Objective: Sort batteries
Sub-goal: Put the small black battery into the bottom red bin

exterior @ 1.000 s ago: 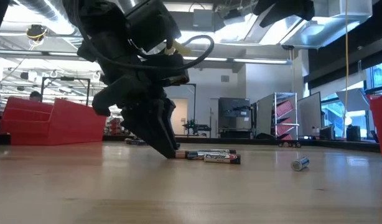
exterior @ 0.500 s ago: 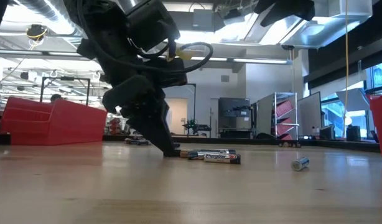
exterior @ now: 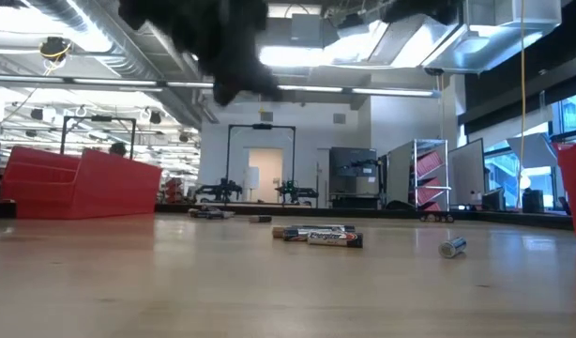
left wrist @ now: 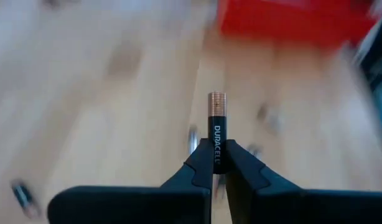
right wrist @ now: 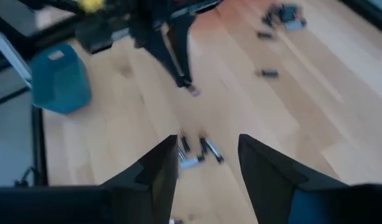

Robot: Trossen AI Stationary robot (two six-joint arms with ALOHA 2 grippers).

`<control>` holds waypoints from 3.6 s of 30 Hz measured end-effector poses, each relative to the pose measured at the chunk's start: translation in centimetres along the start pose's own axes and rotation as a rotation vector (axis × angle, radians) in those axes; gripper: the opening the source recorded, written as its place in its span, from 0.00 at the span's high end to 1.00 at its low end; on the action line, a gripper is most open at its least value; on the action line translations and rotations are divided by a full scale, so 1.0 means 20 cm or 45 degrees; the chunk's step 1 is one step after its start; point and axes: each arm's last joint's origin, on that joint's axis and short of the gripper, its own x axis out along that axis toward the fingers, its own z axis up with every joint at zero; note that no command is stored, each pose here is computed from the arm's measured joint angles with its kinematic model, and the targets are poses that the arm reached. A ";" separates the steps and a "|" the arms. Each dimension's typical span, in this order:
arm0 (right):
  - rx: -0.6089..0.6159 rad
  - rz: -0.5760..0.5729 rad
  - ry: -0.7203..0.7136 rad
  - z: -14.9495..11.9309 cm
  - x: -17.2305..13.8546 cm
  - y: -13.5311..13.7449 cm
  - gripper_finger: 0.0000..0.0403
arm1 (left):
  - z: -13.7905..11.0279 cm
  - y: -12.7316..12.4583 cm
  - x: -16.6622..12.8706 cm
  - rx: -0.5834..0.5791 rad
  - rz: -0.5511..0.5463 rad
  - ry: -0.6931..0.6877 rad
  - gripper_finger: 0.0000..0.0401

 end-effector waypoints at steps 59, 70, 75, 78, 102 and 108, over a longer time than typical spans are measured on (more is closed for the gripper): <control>-0.133 -0.172 0.440 -0.10 0.28 -0.09 0.58 | -0.36 -0.03 0.32 0.519 -0.305 0.543 0.56; -0.086 -0.227 0.420 -0.11 0.15 -0.11 0.58 | -0.39 -0.10 0.44 0.419 -0.073 0.292 0.54; -0.080 -0.230 0.420 -0.10 0.15 -0.11 0.58 | -0.44 -0.08 0.44 0.323 -0.012 0.189 0.54; -0.080 -0.230 0.420 -0.10 0.15 -0.11 0.58 | -0.49 -0.07 0.44 0.297 0.003 0.190 0.55; 0.017 -0.251 0.410 -0.11 0.15 -0.11 0.58 | -0.61 -0.07 0.48 0.370 -0.041 0.116 0.71; 0.015 -0.259 0.404 -0.10 0.15 -0.11 0.58 | -0.65 -0.06 0.52 0.358 -0.076 0.107 0.71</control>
